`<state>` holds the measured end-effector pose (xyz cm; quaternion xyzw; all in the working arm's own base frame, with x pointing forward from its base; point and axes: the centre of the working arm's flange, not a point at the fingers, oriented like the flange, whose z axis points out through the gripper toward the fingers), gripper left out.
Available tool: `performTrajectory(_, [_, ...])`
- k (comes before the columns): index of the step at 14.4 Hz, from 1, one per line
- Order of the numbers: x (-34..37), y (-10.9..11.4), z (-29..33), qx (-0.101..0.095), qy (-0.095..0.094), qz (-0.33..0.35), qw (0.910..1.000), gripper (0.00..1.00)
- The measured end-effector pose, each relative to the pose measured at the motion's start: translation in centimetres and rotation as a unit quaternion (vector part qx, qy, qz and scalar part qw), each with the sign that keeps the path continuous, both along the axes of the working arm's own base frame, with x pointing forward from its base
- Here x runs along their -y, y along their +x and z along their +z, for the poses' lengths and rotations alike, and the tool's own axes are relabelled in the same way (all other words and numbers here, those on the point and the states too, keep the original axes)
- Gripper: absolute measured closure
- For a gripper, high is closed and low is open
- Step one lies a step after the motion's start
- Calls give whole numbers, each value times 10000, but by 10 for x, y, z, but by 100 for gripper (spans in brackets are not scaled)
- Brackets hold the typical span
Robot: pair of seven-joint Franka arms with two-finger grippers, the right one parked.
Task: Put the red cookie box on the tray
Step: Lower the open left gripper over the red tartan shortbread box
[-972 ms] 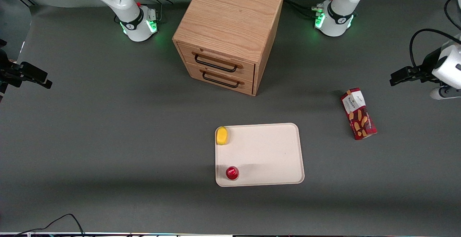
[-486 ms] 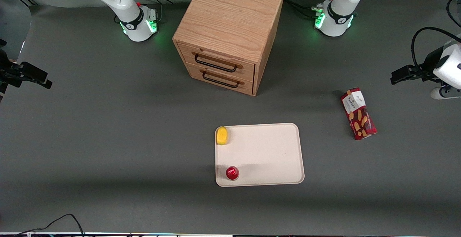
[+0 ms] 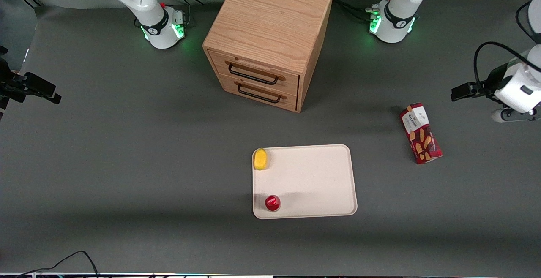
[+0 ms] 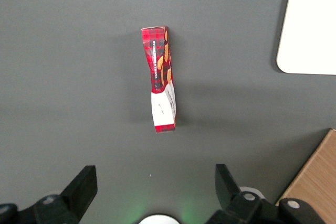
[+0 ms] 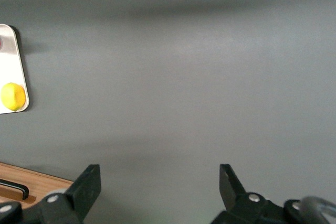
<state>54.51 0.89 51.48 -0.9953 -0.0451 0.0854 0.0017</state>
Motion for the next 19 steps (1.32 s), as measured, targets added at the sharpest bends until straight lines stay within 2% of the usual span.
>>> performTrajectory(4, [-8,-2,-78,384,15,76,9992,0])
performTrajectory(8, [-22,-20,-172,964,77,180,9952,0])
performTrajectory(12, [-22,-24,-231,1137,174,160,9932,0])
performTrajectory(15, [-23,-22,-260,1365,232,162,9902,4])
performTrajectory(19, [-21,-25,-283,1452,237,200,9889,51])
